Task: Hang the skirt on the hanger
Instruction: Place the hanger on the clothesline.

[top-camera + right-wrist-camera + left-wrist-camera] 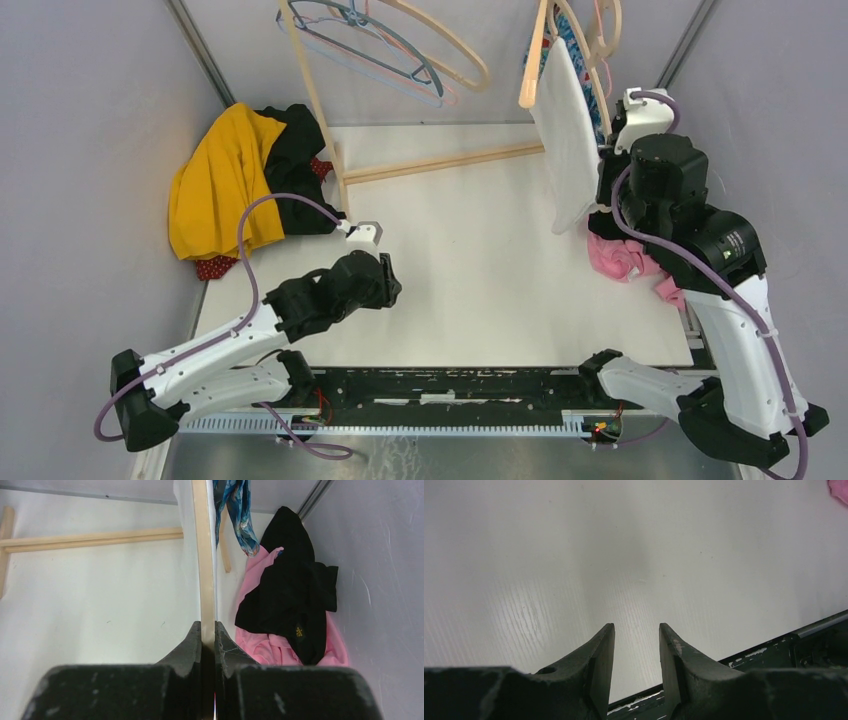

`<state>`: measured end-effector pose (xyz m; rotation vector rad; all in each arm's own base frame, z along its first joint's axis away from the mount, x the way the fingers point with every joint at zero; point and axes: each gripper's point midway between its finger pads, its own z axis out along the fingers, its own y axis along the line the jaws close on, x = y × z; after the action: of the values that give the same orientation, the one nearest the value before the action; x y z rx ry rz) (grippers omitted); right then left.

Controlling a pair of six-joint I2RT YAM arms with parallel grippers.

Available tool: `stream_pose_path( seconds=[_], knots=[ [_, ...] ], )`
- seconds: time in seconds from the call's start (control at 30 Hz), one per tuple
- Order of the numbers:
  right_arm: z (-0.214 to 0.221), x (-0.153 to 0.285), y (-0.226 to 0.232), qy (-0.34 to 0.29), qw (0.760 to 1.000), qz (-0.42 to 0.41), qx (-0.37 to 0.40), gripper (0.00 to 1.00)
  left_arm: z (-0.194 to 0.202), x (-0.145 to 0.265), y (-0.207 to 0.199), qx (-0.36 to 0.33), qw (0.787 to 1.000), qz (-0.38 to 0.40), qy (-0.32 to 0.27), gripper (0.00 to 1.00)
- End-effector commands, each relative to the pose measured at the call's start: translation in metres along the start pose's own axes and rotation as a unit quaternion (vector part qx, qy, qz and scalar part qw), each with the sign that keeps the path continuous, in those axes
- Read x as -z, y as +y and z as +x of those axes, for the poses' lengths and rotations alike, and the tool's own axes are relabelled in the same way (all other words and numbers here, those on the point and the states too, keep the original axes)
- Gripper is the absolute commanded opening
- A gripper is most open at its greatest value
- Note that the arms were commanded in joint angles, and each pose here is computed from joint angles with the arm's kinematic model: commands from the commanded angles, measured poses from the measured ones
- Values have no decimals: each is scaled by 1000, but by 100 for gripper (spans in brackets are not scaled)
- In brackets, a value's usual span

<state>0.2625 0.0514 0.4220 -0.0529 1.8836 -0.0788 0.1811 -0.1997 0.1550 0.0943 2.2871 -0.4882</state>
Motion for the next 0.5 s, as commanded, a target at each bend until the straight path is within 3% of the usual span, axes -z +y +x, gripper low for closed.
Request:
stream_pose_path(
  seconds=[0.0, 0.47],
  knots=[
    [-37, 3, -10, -57, 998, 25, -19, 1, -11, -2, -9, -8, 1000, 13, -16, 45],
    [-58, -42, -3, -56, 997, 57, -13, 1, -10, 3, -2, -6, 1000, 7, -19, 45]
  ],
)
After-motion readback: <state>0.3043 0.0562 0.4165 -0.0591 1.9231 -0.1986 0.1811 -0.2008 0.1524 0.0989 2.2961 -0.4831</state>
